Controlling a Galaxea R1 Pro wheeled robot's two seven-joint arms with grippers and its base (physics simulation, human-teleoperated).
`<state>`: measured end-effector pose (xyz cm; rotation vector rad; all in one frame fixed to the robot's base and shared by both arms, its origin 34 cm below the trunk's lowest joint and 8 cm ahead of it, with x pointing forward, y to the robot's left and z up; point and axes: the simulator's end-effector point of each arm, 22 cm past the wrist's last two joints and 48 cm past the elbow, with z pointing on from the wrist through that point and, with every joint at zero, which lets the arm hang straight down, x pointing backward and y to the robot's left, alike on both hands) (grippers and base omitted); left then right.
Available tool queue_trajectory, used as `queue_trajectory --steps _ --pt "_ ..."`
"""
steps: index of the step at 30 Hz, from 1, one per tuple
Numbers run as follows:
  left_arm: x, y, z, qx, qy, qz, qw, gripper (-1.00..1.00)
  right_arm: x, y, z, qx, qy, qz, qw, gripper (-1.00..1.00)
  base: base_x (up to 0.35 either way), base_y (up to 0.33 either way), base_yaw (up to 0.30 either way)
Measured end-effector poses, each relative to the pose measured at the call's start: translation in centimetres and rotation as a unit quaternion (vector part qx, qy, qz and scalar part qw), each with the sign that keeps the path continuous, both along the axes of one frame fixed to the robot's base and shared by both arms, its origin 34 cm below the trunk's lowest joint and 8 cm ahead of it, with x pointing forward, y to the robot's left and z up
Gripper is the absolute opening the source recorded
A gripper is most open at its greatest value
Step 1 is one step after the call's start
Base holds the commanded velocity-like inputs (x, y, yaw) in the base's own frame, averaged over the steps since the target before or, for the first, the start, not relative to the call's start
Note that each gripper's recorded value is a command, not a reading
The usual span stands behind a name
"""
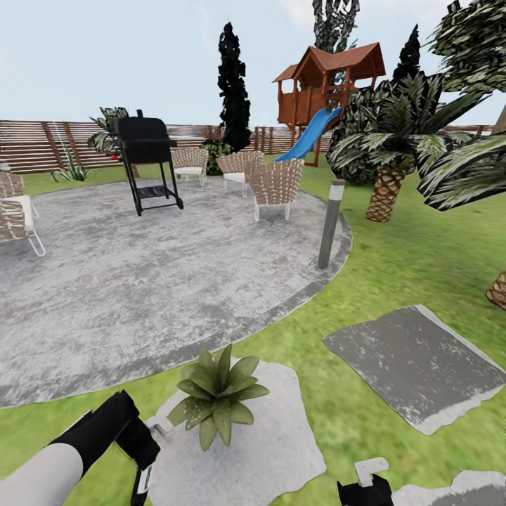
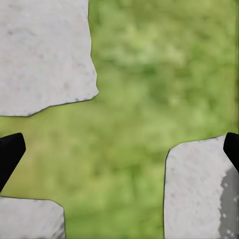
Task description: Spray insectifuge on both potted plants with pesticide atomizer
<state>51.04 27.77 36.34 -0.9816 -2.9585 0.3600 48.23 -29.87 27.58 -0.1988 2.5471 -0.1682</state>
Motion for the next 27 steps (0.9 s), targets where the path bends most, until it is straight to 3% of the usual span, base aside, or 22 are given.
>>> queue_trajectory --steps 2,5,8,12,22,25,27 --pt "0.6 -1.1 0.9 -0.005 0.000 -0.002 1.0000 -1.00 0.0 0.0 0.0 0.000 0.000 0.000 1.0000 1.00 -0.001 -0.012 0.003" --pt "1.6 -2.5 2.2 0.001 -0.010 -0.032 0.9994 -1.00 0.0 0.0 0.0 0.000 0.000 0.000 1.0000 1.00 0.000 -0.002 0.001" --pt "0.8 -3.4 2.7 -0.006 0.011 -0.050 0.9987 -1.00 0.0 0.0 0.0 0.000 0.000 0.000 1.0000 1.00 0.000 0.000 0.000" --pt "-0.3 -2.8 2.3 0.002 0.026 -0.058 0.9980 -1.00 0.0 0.0 0.0 0.000 0.000 0.000 1.0000 1.00 0.000 0.000 0.000" --pt "-2.6 -1.6 0.7 0.013 0.057 -0.044 0.9973 -1.00 0.0 0.0 0.0 0.000 0.000 0.000 1.0000 1.00 0.000 0.000 0.000" --pt "-2.1 -4.7 0.8 -0.004 0.049 -0.052 0.9974 -1.00 0.0 0.0 0.0 0.000 0.000 0.000 1.0000 1.00 0.000 0.000 0.000" --pt "-1.9 -5.6 0.7 -0.005 0.043 -0.058 0.9974 -1.00 0.0 0.0 0.0 0.000 0.000 0.000 1.0000 1.00 0.000 0.000 0.000"
